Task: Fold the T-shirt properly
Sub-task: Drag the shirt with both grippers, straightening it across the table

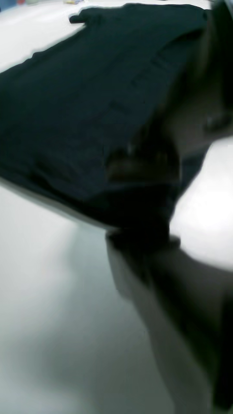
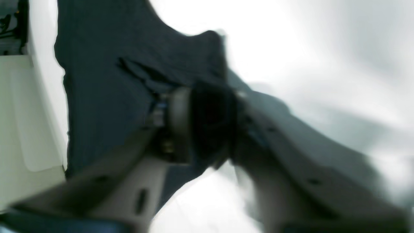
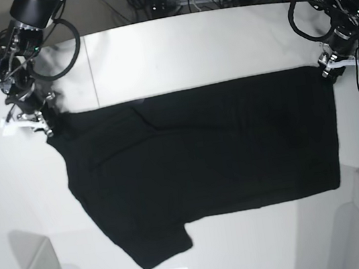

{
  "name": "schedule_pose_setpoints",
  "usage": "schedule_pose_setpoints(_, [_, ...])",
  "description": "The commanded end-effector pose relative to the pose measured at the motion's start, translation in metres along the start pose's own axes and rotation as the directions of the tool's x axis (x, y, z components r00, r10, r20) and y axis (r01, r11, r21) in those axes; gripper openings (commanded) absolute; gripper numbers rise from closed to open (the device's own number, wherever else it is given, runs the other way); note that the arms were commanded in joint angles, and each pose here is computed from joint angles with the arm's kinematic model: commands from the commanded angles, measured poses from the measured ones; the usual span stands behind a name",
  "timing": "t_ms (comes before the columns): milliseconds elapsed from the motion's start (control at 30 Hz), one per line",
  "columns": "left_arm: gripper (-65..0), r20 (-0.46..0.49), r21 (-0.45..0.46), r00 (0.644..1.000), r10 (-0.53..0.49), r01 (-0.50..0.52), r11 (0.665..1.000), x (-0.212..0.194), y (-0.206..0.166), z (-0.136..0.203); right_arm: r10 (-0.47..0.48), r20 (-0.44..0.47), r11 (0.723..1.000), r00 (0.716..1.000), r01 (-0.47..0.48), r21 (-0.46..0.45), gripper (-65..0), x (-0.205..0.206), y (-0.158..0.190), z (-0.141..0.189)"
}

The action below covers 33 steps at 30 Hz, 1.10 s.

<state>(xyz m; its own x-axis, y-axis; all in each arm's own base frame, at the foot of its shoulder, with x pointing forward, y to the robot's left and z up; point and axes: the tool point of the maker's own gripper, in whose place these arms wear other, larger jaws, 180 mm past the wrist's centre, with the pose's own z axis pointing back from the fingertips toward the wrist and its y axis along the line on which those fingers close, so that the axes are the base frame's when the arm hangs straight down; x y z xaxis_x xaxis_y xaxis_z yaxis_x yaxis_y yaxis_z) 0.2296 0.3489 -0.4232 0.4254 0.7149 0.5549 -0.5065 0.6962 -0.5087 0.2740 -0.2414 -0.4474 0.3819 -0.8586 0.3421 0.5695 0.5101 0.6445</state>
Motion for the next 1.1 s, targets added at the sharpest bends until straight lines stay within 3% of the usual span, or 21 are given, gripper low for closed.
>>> schedule_pose_setpoints(0, [-52.8, -0.025, 0.017, 1.000, -0.011, 0.012, 1.000, -0.002, 0.003, 0.001, 0.000, -0.038, 0.999, 0.999, -0.002, -0.043, -56.9, -0.007, -0.009, 0.001])
schedule_pose_setpoints(67, [-65.0, -0.027, 0.020, 1.000, -0.013, 0.014, 1.000, -0.001, 0.004, 0.002, 0.000, -0.038, 0.999, 0.999, -0.002, -0.043, -65.0, -0.007, -0.009, 0.001])
schedule_pose_setpoints(367, [-65.0, -0.032, 0.070, 0.997, -0.070, 0.072, 0.995, 0.011, 0.025, 0.018, 0.028, -0.026, 0.998, 0.999, -0.029, -0.054, -65.0, -0.006, -0.015, 0.016])
schedule_pose_setpoints(867, [-65.0, -0.120, 0.175, 0.982, -0.146, 0.165, 0.971, -0.012, 0.071, 0.062, 0.106, -0.021, 0.985, 0.994, -0.108, -0.137, -65.0, -0.032, -0.051, 0.084])
schedule_pose_setpoints(1067, [-65.0, -0.153, 0.178, 0.959, -0.240, 0.265, 0.948, -0.017, 0.076, 0.084, 0.113, -0.039, 0.980, 0.993, -0.118, -0.160, -65.0, -0.044, -0.059, 0.098])
